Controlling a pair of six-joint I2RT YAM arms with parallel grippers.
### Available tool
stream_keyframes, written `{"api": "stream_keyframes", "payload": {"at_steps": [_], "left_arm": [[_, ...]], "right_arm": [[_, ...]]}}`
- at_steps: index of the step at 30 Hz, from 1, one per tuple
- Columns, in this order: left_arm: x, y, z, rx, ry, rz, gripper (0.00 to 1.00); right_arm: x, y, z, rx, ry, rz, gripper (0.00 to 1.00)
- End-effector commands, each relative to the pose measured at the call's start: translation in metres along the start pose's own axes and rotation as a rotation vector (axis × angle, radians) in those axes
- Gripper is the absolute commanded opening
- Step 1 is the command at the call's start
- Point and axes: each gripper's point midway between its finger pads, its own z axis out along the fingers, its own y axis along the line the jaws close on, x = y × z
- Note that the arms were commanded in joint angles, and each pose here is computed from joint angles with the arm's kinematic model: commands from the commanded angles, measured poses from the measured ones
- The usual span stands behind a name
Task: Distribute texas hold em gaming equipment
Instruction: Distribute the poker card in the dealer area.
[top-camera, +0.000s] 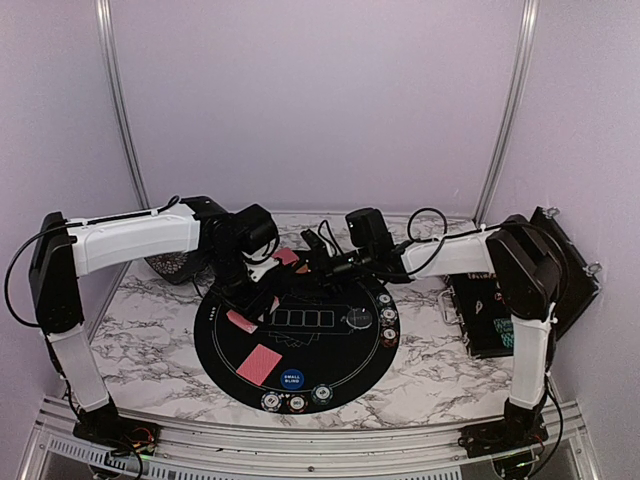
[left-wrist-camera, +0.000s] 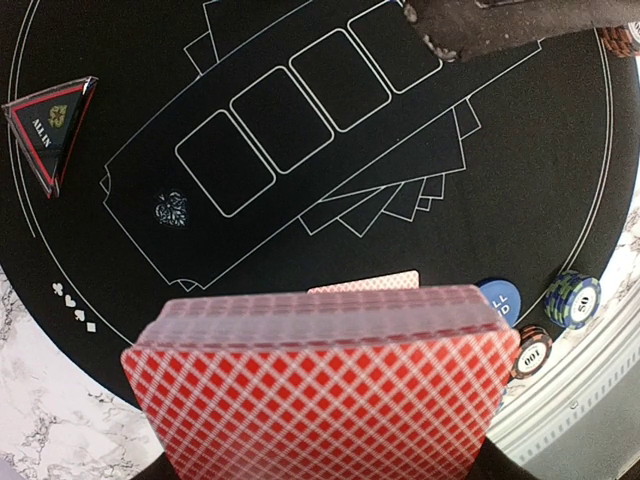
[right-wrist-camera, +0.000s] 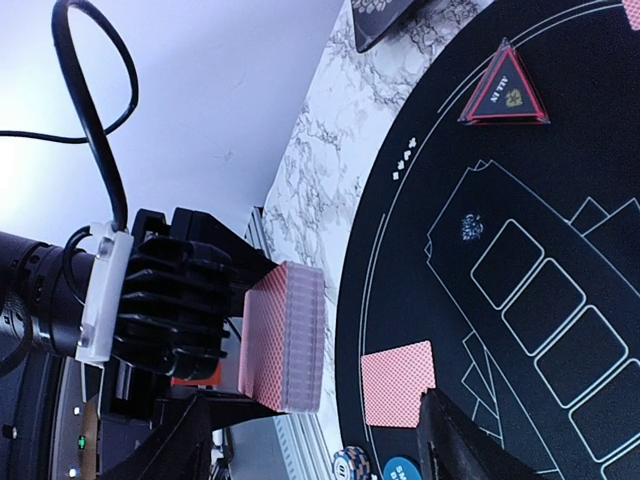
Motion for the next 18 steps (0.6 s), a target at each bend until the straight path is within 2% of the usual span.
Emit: {"api": "stream_keyframes", "payload": {"at_steps": [1, 18], "left_arm": [[-0.005, -0.006, -0.007, 0.009, -0.004, 0.012, 0.58], [-0.008, -0.005, -0.010, 0.002, -0.015, 0.019, 0.58]], "right_arm": [[0.000, 0.011, 0.011, -0.066, 0.015, -0.008, 0.68], [0.011, 0.007, 0.023, -0.127, 0.034, 0.066, 0.65]]}}
